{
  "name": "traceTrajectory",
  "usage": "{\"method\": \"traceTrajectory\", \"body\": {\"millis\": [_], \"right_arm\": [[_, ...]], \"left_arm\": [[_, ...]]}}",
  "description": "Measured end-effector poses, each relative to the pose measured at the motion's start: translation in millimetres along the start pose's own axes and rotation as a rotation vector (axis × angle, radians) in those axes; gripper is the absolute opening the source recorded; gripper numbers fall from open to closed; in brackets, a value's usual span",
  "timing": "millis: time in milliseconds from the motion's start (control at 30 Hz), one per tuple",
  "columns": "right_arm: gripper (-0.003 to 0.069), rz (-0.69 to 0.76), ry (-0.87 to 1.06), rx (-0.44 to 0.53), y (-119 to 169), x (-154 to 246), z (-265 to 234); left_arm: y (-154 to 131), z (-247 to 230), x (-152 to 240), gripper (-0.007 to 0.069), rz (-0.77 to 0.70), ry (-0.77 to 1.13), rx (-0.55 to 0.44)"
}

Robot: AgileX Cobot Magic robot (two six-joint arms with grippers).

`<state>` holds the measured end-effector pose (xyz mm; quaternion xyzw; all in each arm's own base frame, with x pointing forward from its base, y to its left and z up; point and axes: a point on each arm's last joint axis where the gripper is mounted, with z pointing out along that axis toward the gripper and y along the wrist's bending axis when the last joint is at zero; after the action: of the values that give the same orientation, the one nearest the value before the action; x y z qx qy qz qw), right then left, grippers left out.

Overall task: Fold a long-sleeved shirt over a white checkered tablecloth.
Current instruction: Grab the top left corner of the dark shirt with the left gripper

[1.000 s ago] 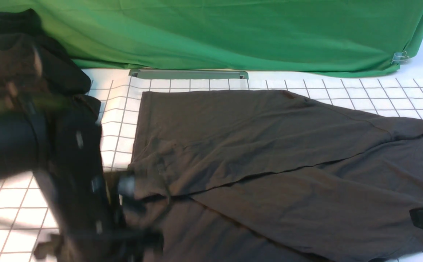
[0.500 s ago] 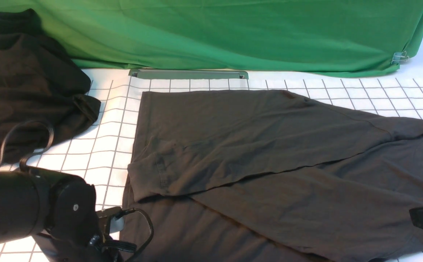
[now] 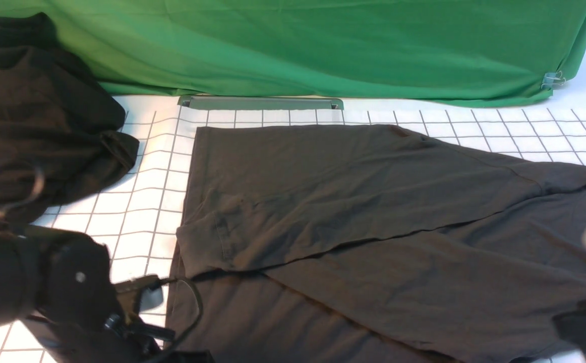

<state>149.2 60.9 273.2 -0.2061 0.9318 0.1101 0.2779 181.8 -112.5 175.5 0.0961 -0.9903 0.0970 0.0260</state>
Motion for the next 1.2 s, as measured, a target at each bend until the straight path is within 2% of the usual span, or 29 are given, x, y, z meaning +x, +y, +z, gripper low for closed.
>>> {"method": "traceTrajectory", "body": {"millis": [33,133,167,200,267,500,633,767,1033,1167,1200], "right_arm": [[0.0316,-0.014,0.008,-0.009,2,0,2],[0.0456,-0.148,0.079,-0.086,26,-1,19],[0.0484,-0.168,0.094,-0.089,28,-1,22],[0.0548,-0.244,0.150,-0.090,37,0,34],[0.0591,-0.312,0.224,-0.069,45,3,49],[0.0602,-0.548,0.439,0.096,56,13,110],[0.0601,-0.569,0.484,0.154,57,10,129],[0.0600,-0.580,0.488,0.169,60,4,138],[0.0552,-0.613,0.515,0.161,61,4,149],[0.0370,-0.614,0.522,0.155,62,5,151],[0.0258,-0.619,0.526,0.155,62,5,152]], "left_arm": [[1,-1,-1,0.0012,-0.007,-0.004,0.003],[6,-5,-6,0.0012,0.005,-0.023,0.016],[7,-5,-6,0.0012,0.008,-0.025,0.017],[6,-5,-7,0.0012,0.022,-0.027,0.023],[6,-5,-7,0.0012,0.031,-0.030,0.028],[4,-5,-9,0.0012,0.075,-0.049,0.046],[4,-5,-9,0.0012,0.101,-0.049,0.047],[4,-5,-9,0.0013,0.107,-0.049,0.047],[4,-5,-8,0.0013,0.112,-0.049,0.048],[4,-5,-8,0.0013,0.112,-0.045,0.047],[4,-7,-8,0.0013,0.119,-0.040,0.046]]}}
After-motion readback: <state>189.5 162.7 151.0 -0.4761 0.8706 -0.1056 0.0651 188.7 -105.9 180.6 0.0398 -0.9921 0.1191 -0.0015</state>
